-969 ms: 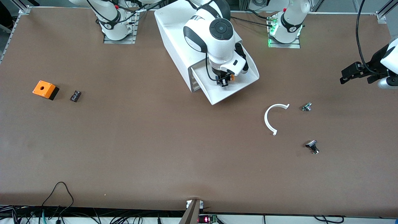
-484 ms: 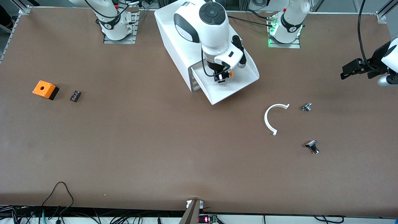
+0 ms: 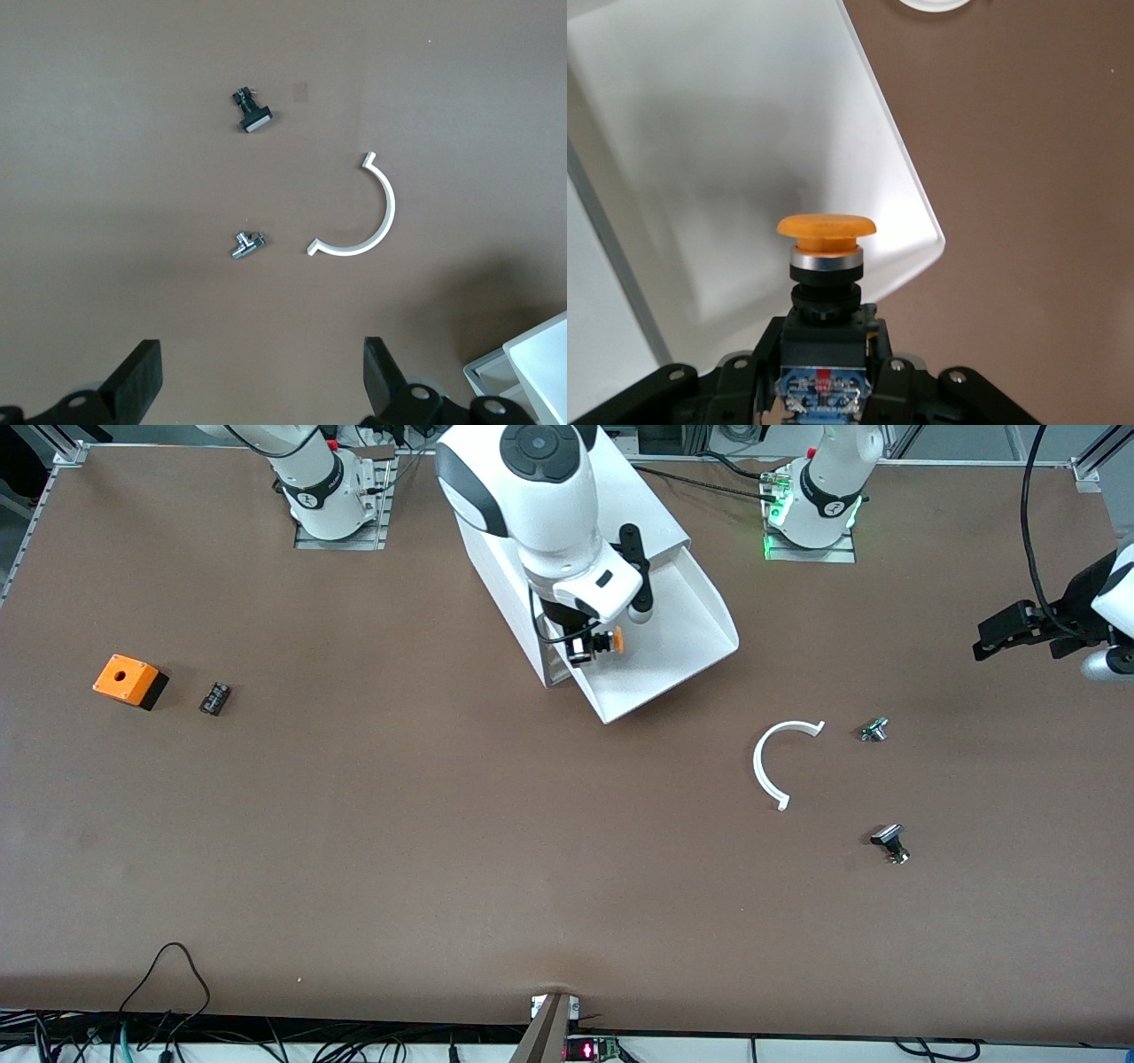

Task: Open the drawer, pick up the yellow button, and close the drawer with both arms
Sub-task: 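Lift the orange button out of the drawer with the right gripper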

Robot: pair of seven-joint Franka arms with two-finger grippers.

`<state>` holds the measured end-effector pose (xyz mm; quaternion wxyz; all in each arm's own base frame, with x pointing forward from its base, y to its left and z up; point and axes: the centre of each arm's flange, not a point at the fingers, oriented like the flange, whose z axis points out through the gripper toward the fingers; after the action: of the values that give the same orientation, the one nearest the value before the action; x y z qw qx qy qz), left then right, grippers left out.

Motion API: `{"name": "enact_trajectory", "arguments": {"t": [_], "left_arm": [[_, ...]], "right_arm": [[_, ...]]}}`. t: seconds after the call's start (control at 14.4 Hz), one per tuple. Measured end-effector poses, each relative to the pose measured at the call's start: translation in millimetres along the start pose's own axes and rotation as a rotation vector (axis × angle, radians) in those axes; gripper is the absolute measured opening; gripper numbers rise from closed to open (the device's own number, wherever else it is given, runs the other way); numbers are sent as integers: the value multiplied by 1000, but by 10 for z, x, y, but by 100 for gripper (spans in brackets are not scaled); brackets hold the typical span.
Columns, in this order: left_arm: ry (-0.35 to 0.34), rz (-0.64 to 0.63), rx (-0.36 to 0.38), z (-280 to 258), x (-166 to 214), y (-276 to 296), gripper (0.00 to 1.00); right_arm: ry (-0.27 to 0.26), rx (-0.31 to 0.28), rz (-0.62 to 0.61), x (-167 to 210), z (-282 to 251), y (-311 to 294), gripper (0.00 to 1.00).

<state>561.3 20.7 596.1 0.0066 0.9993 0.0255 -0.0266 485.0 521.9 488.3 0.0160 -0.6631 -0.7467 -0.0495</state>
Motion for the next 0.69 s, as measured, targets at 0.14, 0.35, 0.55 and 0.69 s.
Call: {"name": "enact_trajectory", "arguments": {"t": [0.14,0.35,0.55,0.69], "left_arm": [[-3,0,-2,57,85,-4,100],[7,-2,-6,55,199,-27,100],[2,-8,-7,96,256,-66,100],[2,-9,-7,101,266,-71,100]], "right_arm": [[-16,-10,3,-103,-74,-20,41],[-25,-19,37,-346,-131,100,41],[-24,-23,56,-465,-164,178,41],[-24,-25,66,-487,-172,190,41]]}}
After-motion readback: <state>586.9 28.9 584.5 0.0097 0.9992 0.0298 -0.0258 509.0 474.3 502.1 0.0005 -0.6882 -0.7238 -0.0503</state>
